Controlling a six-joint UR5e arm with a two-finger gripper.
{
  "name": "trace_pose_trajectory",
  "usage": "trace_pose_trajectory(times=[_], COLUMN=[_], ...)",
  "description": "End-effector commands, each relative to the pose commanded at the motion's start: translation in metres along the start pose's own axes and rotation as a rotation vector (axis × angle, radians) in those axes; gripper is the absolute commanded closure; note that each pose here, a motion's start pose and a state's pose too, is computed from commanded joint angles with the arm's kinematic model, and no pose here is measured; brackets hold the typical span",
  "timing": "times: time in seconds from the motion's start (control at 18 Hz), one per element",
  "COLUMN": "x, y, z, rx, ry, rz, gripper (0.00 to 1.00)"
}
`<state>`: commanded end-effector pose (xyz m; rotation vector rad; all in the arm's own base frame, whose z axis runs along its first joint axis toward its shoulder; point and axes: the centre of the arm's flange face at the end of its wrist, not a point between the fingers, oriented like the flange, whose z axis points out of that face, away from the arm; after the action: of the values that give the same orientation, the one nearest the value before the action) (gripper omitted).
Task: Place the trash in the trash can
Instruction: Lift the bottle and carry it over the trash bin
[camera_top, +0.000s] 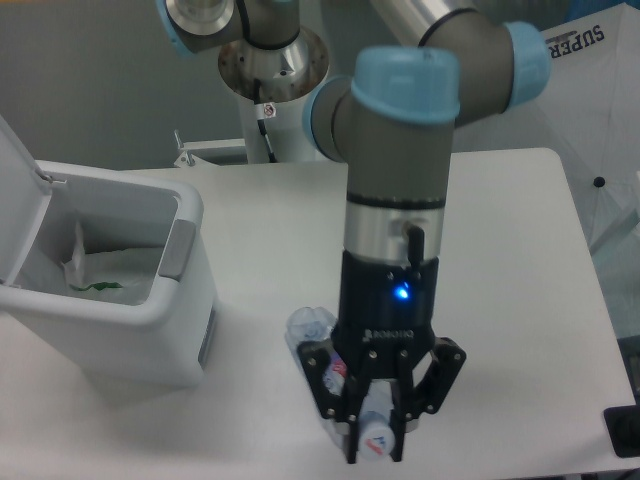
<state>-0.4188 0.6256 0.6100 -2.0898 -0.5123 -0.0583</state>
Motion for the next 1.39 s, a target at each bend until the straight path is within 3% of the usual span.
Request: trace_pose_trajectory(times=[0.39, 0.72, 1.0, 1.39], x=[0.046, 0.119, 0.152, 0.160], y=[-0.014, 0.015, 0.041, 0.075], z=[-0.036, -0.034, -0.033, -0.022], rx=[0.056, 0.011, -0.030, -0.085], ry=[0.234, 0.364, 0.422, 0.441], rz=[0.029, 0.106, 0.124, 0.121], gripper=[0.87, 0.87, 0.87, 0.87])
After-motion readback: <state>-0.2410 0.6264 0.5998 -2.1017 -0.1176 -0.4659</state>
